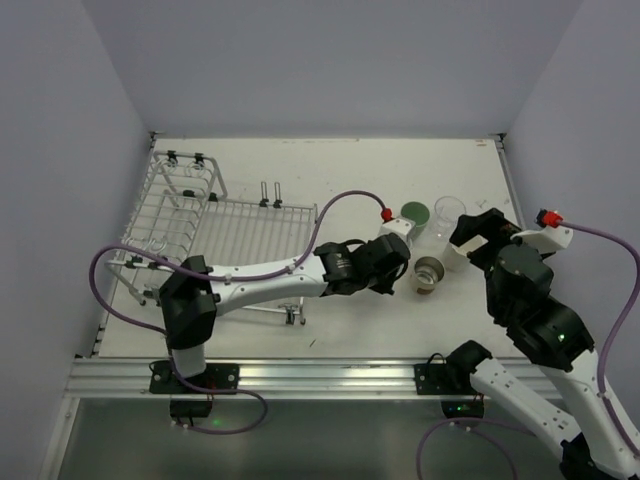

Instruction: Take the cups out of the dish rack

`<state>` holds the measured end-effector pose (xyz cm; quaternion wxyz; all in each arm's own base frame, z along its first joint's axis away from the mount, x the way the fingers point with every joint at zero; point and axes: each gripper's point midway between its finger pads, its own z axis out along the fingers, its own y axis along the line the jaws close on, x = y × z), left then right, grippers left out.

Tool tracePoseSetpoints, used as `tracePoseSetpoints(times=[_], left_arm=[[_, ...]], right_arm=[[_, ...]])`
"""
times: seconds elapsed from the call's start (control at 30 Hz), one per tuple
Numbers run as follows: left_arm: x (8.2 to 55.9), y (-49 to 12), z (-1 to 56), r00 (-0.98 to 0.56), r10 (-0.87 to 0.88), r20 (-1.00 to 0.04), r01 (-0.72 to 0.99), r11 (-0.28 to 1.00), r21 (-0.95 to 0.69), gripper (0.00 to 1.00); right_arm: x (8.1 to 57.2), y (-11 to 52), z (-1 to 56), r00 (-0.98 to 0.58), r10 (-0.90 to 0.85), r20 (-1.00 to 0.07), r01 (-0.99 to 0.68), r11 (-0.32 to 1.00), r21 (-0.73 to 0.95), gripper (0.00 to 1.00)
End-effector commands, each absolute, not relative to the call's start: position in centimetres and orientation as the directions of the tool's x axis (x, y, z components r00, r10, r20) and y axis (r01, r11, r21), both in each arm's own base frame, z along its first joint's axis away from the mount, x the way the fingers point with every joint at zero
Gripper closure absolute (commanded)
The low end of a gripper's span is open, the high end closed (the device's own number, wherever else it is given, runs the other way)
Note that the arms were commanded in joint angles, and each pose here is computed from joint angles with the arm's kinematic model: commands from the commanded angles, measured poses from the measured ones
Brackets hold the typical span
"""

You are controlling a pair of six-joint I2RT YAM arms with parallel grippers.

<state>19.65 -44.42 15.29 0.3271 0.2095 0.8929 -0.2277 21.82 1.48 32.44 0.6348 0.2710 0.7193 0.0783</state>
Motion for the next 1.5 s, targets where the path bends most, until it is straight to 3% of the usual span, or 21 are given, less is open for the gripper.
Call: tracePoseSetpoints(times=[0.0, 0.8, 1.13, 1.2, 1.23, 1.33, 1.47], left_arm=[[21.5, -43.7, 16.2, -0.628, 0.284, -0.724, 0.525, 0.842, -0.126, 1.00], [19.3, -49.3, 12.6, -0.636, 0.446, -0.630, 0.685, 0.702, -0.194, 1.00], [19.9, -50.2, 11.8, -0.628, 0.467, -0.622, 0.692, 0.701, -0.173, 1.00], [20.1, -50.2, 11.6, -0.627, 0.469, -0.622, 0.688, 0.708, -0.159, 0.91], [20.1, -50.1, 11.4, -0.629, 0.470, -0.620, 0.686, 0.711, -0.156, 0.77], [20.4, -50.0, 11.4, -0.627, 0.465, -0.625, 0.679, 0.720, -0.145, 0.62], [20.8, -49.8, 12.1, -0.620, 0.445, -0.646, 0.669, 0.731, -0.138, 0.49]], right_arm=[[20.8, -0.6, 33.2, 0.007, 0.490, -0.872, 0.358, 0.813, 0.459, 0.01], [19.0, -2.0, 32.5, 0.034, 0.510, -0.859, 0.364, 0.794, 0.486, 0.01], [18.5, -2.6, 32.5, 0.055, 0.512, -0.857, 0.366, 0.788, 0.494, 0.01], [18.6, -2.4, 32.4, 0.047, 0.510, -0.859, 0.365, 0.791, 0.490, 0.01], [18.6, -2.3, 32.3, 0.043, 0.511, -0.859, 0.363, 0.793, 0.490, 0.01], [18.8, -2.1, 32.2, 0.034, 0.510, -0.860, 0.362, 0.795, 0.486, 0.01], [18.9, -2.0, 32.1, 0.028, 0.510, -0.860, 0.360, 0.797, 0.485, 0.01]])
